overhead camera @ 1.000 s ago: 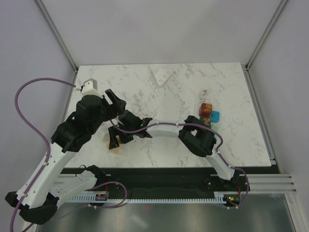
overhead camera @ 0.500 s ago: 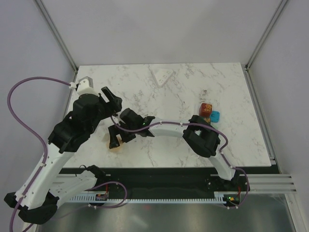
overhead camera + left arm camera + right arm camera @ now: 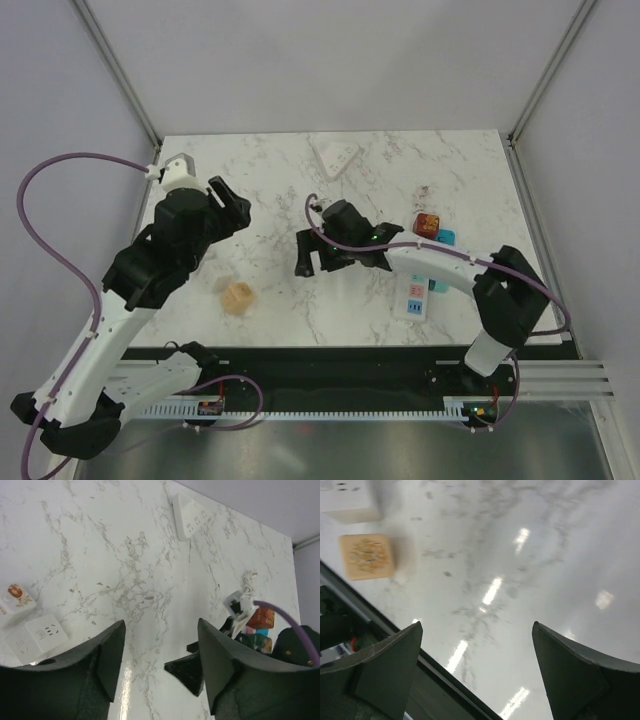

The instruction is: Pull the plug off the socket

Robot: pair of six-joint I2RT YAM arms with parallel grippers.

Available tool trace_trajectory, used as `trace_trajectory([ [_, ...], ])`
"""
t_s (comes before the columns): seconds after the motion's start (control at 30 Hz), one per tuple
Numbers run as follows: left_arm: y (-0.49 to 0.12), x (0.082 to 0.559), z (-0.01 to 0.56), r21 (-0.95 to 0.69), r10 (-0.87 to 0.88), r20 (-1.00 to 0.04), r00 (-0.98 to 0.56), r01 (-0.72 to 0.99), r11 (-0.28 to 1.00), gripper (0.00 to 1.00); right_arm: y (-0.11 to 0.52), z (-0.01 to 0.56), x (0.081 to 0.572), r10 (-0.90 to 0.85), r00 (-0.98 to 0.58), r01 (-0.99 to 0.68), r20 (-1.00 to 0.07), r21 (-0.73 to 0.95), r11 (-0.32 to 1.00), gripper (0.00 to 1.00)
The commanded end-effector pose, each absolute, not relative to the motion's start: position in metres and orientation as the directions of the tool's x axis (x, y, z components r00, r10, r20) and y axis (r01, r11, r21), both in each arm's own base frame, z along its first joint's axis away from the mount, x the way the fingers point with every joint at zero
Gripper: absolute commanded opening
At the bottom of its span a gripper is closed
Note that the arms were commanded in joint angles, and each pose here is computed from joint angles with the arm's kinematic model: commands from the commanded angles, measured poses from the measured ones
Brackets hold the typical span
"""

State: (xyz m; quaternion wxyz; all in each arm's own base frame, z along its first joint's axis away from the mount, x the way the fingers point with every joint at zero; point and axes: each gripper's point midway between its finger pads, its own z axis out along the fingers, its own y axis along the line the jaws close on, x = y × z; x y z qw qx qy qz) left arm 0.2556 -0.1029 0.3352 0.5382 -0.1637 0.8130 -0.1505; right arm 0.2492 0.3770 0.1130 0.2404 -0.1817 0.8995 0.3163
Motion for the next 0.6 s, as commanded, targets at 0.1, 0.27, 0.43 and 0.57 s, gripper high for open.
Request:
trace_trajectory([
  [0.1, -0.188, 0.272, 0.289, -0.477, -0.314, -0.726, -0.612, 0.119, 0.871, 0.40, 0.221, 0.145, 0.279, -0.055, -0.776, -0.187, -0.629, 0.146, 0.971, 0.98],
  [0.27, -0.251, 0.272, 0.253, -0.575, -0.249, -0.647, -0.720, 0.247, 0.780, 0.33, 0.136, 0.157, 0.275, 0.063, -0.778, 0.049, -0.625, 0.040, 0.998, 0.98],
  [0.43, -0.323, 0.255, 0.212, -0.650, -0.102, -0.539, -0.836, 0.336, 0.682, 0.29, 0.095, 0.146, 0.269, 0.141, -0.796, 0.147, -0.589, 0.039, 0.988, 0.98],
  [0.57, -0.394, 0.232, 0.184, -0.653, 0.057, -0.493, -0.868, 0.413, 0.635, 0.28, 0.080, 0.135, 0.269, 0.172, -0.811, 0.176, -0.559, 0.047, 0.983, 0.98],
])
